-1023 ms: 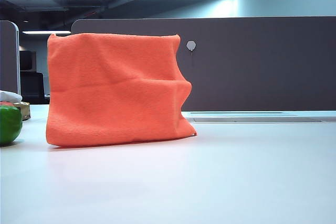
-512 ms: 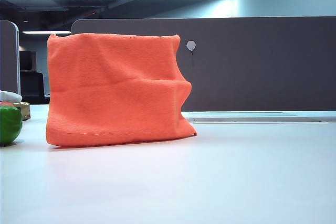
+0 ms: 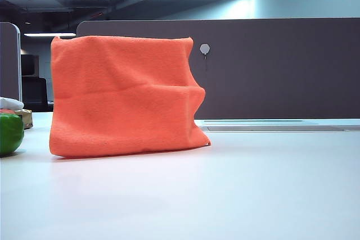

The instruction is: Pick up the cloth from the table and use it to cover the mirror.

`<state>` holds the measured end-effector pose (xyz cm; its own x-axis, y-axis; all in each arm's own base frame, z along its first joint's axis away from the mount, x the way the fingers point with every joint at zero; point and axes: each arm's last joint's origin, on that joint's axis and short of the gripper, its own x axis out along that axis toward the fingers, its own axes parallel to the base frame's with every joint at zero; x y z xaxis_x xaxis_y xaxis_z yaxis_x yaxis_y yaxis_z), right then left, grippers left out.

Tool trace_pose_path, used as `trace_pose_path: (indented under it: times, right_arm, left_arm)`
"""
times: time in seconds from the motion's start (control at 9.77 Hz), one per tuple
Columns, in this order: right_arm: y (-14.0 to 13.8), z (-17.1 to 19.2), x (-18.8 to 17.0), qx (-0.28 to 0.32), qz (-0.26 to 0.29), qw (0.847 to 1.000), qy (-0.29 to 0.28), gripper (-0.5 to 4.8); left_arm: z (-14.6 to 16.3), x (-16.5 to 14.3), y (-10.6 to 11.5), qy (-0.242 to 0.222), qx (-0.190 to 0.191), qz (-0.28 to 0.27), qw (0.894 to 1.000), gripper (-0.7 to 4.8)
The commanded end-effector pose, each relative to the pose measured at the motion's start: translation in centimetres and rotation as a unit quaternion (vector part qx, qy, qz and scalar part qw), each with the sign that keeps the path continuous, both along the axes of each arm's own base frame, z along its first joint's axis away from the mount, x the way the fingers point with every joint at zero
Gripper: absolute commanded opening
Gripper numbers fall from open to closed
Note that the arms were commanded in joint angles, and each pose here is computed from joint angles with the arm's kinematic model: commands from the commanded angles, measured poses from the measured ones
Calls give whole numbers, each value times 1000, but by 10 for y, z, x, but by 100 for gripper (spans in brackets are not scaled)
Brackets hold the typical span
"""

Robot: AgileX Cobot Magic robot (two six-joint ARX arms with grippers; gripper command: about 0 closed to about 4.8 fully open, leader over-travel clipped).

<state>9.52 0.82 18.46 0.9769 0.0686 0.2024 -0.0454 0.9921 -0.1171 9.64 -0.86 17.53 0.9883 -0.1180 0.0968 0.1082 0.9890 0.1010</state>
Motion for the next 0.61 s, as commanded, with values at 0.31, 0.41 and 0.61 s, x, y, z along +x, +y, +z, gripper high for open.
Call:
trace_pose_path:
  times: [0.31, 0.41, 0.61]
  right_arm:
    - [-4, -2, 0, 7, -43, 999, 14, -5]
    - [-4, -5, 1, 13, -21, 999, 27, -5]
    - [-6, -4, 1, 20, -5, 1000, 22, -5]
  left_arm:
    - [1, 0, 0, -4, 0, -4, 1000, -5]
    - [1, 0, 0, -4, 0, -4, 1000, -5]
    - [1, 0, 0, -4, -1, -4, 1000, -5]
